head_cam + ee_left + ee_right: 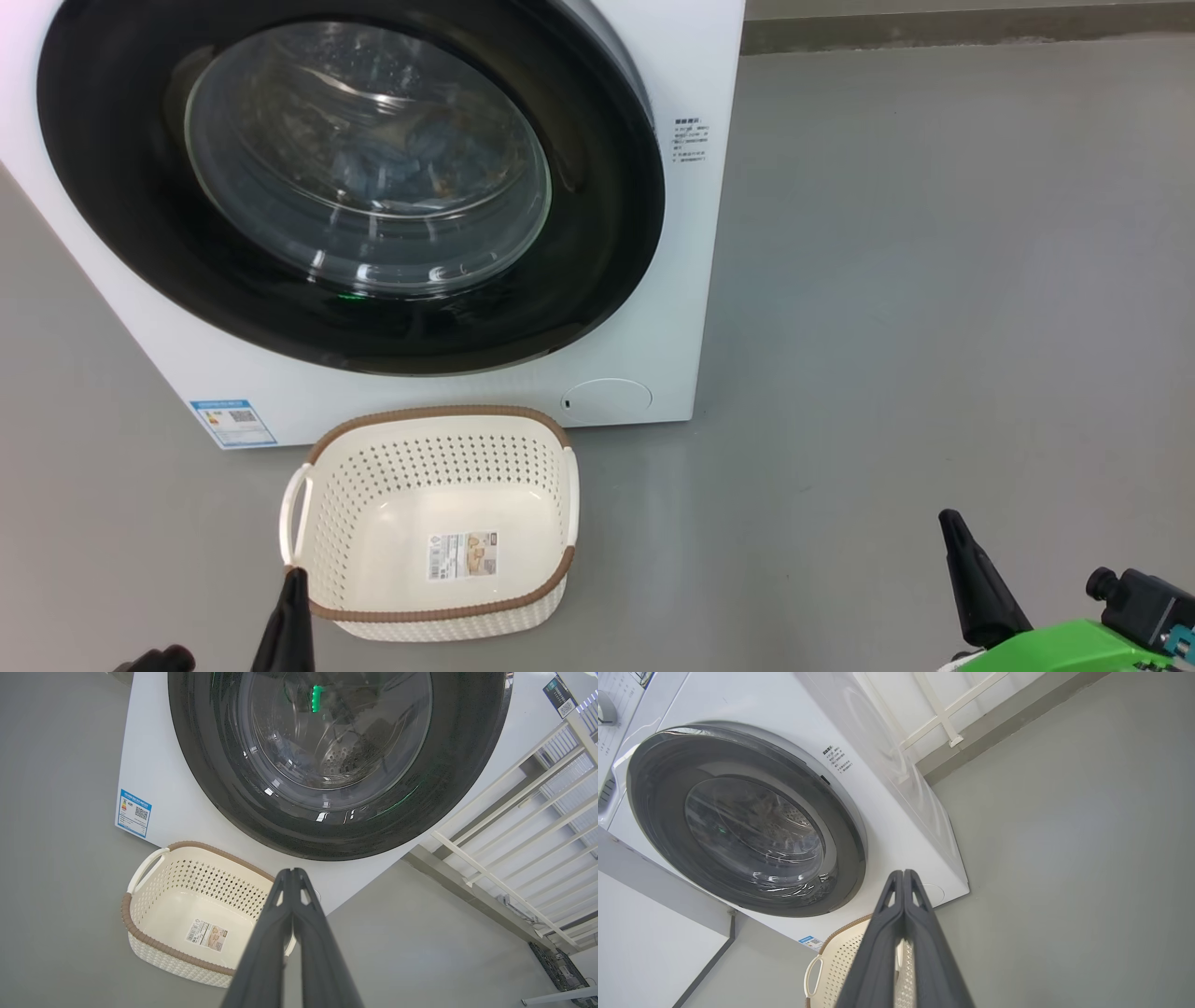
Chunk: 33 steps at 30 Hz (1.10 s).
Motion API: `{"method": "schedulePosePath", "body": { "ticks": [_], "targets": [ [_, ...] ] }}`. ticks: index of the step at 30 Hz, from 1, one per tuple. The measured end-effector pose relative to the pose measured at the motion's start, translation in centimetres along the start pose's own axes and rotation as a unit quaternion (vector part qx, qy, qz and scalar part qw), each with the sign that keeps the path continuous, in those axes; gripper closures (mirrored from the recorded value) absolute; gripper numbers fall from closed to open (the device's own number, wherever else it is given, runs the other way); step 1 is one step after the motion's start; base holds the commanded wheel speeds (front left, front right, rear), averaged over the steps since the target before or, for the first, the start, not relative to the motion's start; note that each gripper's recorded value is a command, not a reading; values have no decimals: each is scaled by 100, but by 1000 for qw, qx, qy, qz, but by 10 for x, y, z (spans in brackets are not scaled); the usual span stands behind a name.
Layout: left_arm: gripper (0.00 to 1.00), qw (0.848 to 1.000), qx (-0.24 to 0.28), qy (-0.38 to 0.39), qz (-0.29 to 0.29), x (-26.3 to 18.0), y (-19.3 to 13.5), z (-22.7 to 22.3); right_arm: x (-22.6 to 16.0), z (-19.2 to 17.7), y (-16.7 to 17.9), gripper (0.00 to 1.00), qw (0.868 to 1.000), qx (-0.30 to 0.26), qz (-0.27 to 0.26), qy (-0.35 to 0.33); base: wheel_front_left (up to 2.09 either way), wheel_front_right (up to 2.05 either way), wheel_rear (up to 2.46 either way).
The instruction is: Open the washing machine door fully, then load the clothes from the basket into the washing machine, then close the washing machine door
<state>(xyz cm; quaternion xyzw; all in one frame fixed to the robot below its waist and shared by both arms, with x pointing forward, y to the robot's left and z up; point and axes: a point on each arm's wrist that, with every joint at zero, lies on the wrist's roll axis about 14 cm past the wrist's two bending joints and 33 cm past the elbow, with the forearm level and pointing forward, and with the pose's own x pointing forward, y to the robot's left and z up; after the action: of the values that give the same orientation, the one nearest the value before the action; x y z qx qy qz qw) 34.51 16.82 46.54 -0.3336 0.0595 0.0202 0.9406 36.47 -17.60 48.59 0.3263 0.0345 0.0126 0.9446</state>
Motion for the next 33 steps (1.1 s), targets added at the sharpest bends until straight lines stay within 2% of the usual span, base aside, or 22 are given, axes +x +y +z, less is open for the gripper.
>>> {"method": "schedulePosePath", "body": {
  "ticks": [17,33],
  "targets": [
    [100,996,-93,9,7,5,4,2,0,0,-8,100,995,95,-15,1,0,0,0],
    [100,985,-172,12,10,11,7,5,2,4,-15,100,983,180,-24,-6,0,0,0]
  ]
}}
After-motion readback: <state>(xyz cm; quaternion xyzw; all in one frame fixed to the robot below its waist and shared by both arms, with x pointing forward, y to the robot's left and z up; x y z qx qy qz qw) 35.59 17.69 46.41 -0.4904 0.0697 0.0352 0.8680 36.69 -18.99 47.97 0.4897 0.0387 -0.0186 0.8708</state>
